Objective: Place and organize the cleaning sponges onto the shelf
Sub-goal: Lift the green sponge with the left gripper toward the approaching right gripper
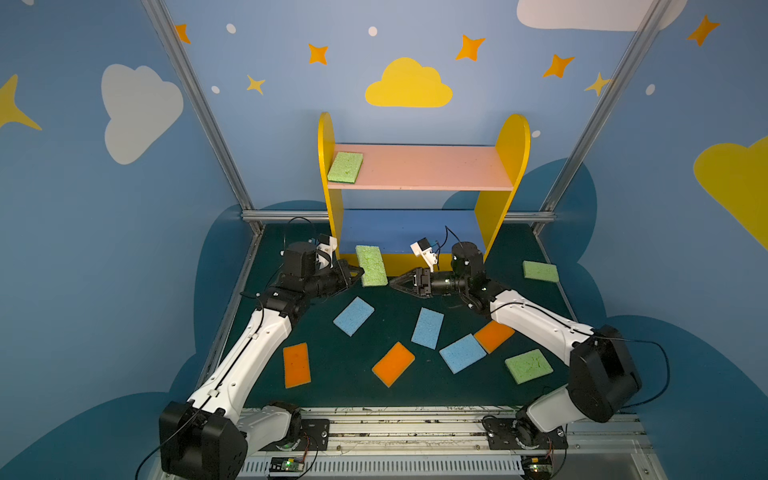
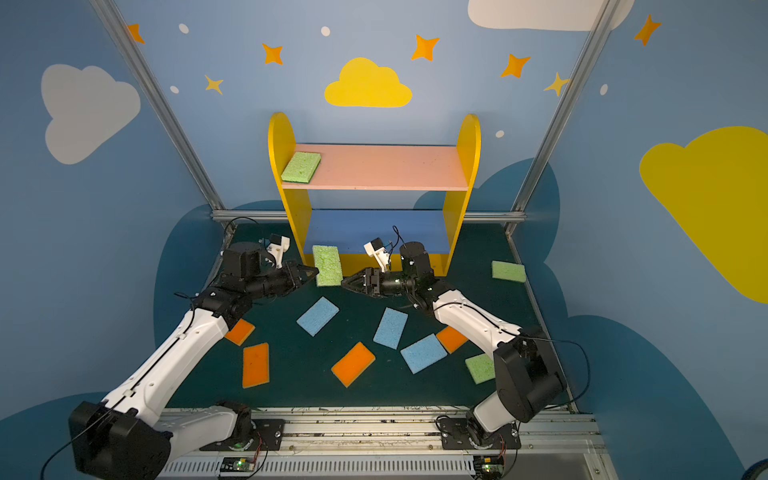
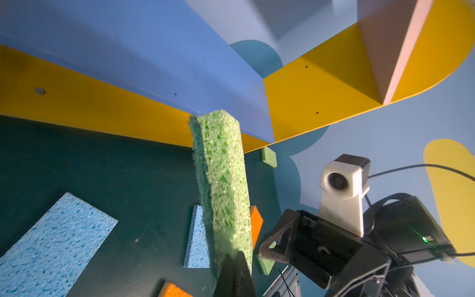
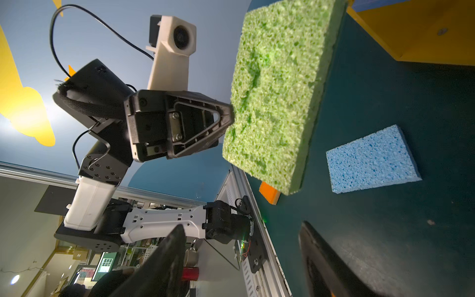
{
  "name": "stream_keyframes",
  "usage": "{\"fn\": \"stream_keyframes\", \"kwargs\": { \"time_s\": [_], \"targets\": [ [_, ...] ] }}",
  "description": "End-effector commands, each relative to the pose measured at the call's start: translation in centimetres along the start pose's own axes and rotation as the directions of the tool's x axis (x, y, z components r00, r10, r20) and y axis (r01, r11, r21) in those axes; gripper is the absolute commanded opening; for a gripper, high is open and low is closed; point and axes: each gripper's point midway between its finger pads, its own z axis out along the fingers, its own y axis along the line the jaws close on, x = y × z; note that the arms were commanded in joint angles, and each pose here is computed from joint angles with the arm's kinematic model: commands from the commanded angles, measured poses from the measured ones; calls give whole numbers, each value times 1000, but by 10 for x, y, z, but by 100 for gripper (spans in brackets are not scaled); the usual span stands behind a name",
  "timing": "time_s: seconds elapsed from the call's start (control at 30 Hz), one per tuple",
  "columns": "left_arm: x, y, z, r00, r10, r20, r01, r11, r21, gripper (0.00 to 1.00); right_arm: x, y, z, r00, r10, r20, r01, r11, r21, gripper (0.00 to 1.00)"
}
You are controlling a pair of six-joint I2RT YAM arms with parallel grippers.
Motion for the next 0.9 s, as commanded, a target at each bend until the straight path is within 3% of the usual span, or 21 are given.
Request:
{"fn": "stream_keyframes", "kwargs": {
  "time_s": [0.0,0.43,0.67,0.87],
  "targets": [
    [-14,-26,-1,999,24,25,-26,997,73,3,-15,6,1,1000,-14,14,15,999,-37,68],
    [-15,-39,12,1000,17,16,-19,991,132,3,-40,6,1,999,-7,44,10,998,-69,54],
    [-15,-39,17,1000,16,13,-18,991,131,3,-45,7,1,999,2,47,2,996,-86,23],
    [-13,-37,19,1000,14,8,-14,992,128,3,-46,5,-2,998,4,56,0,997,-72,4]
  ]
}}
